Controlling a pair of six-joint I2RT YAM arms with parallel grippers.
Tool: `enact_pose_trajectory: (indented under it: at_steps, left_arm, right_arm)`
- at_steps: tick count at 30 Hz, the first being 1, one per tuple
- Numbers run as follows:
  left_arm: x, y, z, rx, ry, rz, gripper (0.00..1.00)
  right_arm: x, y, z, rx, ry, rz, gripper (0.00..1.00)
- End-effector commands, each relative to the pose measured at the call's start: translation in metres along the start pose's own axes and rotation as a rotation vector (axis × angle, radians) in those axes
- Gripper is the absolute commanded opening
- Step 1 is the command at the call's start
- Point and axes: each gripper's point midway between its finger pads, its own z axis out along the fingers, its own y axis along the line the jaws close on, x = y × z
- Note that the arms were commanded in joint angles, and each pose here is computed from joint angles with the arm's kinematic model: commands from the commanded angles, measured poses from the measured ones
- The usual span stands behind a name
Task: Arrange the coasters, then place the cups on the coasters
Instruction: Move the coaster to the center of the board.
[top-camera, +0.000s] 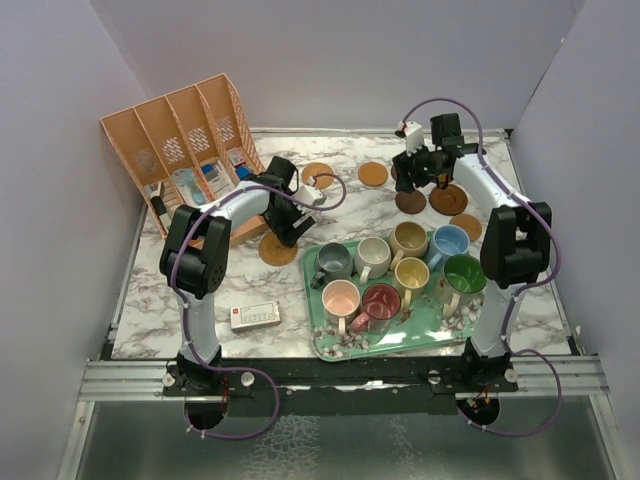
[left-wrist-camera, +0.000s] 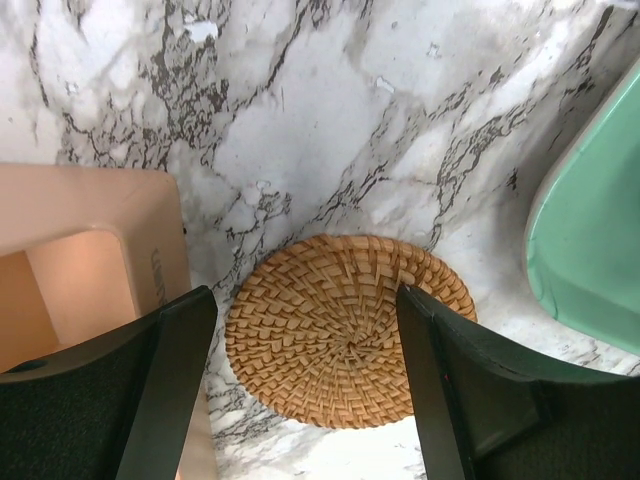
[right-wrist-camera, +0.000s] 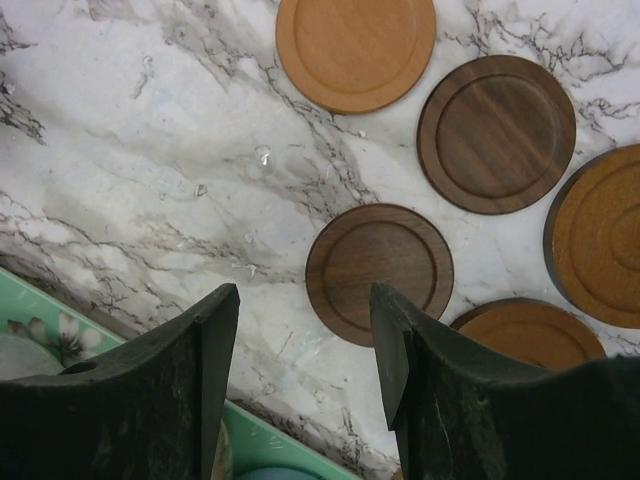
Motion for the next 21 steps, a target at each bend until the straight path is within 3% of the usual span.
enact_pose_trajectory:
  at_steps: [1,8,21]
  left_arm:
    - [-0.033,0.012,-0.013,-0.036,-0.127,0.019,0.77]
    - [-0.047,0.004,-0.045,-0.045,-0.210,0.030,0.80]
    - [-0.022,-0.018,-0.077,-0.065,-0.235,0.077,0.88]
  right_arm:
    - [-0.004,0.007,-0.025,0.015,-0.024,-0.017,0.56]
    - [0.006,0.020,-0.038,0.002,-0.018,-0.015,0.57]
    - [0.025,0.036,-0.053,0.071,0.008,-0.126,0.59]
